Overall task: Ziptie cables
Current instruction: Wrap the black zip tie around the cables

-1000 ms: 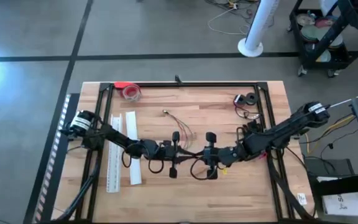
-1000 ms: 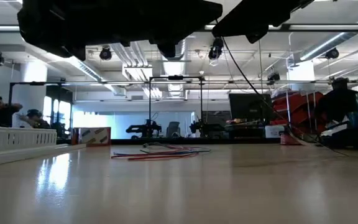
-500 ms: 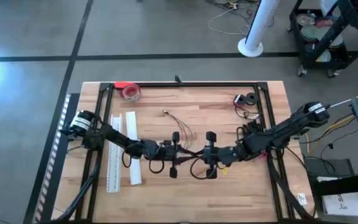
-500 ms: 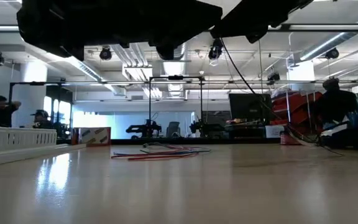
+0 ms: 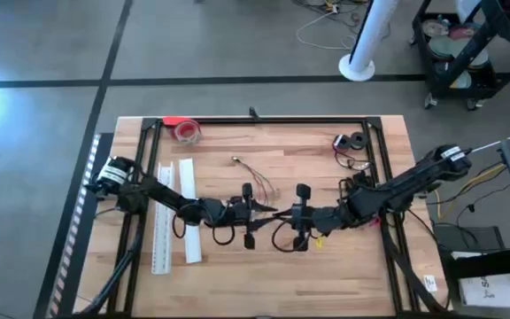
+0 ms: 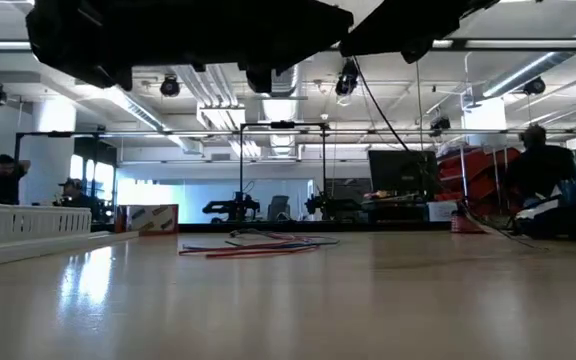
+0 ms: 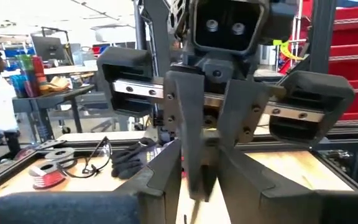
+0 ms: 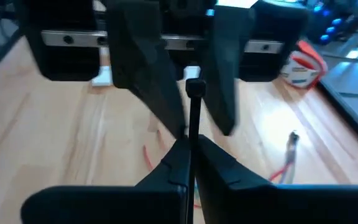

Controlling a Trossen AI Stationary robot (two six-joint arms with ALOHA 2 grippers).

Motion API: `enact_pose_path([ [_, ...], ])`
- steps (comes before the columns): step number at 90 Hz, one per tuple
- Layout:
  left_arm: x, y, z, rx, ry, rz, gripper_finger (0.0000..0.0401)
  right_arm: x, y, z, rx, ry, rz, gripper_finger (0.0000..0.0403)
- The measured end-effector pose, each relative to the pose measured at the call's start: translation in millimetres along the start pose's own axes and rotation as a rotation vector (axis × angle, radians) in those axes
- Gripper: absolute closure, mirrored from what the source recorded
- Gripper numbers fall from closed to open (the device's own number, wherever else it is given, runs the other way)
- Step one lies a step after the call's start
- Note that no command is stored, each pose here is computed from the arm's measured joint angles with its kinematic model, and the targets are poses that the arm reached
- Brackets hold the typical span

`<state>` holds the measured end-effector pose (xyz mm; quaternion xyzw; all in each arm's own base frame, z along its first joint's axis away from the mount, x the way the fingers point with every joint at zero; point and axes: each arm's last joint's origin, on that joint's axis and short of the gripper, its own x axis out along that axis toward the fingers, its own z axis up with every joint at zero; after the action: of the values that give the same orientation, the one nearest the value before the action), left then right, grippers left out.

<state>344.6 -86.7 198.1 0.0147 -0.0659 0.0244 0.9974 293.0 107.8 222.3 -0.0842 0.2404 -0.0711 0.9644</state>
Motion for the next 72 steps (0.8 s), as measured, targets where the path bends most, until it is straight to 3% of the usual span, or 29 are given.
enact_pose_path([
  [48,-0.3,0.6,5.5,0.011,-0.047,0.004,0.034,-1.3,-0.9,1.2,0.017,-0.005,0.0,0.0403],
  [72,-0.2,1.0,5.6,0.007,-0.048,0.006,0.0373,-1.3,-1.4,1.2,0.021,-0.007,-0.02,0.0403],
])
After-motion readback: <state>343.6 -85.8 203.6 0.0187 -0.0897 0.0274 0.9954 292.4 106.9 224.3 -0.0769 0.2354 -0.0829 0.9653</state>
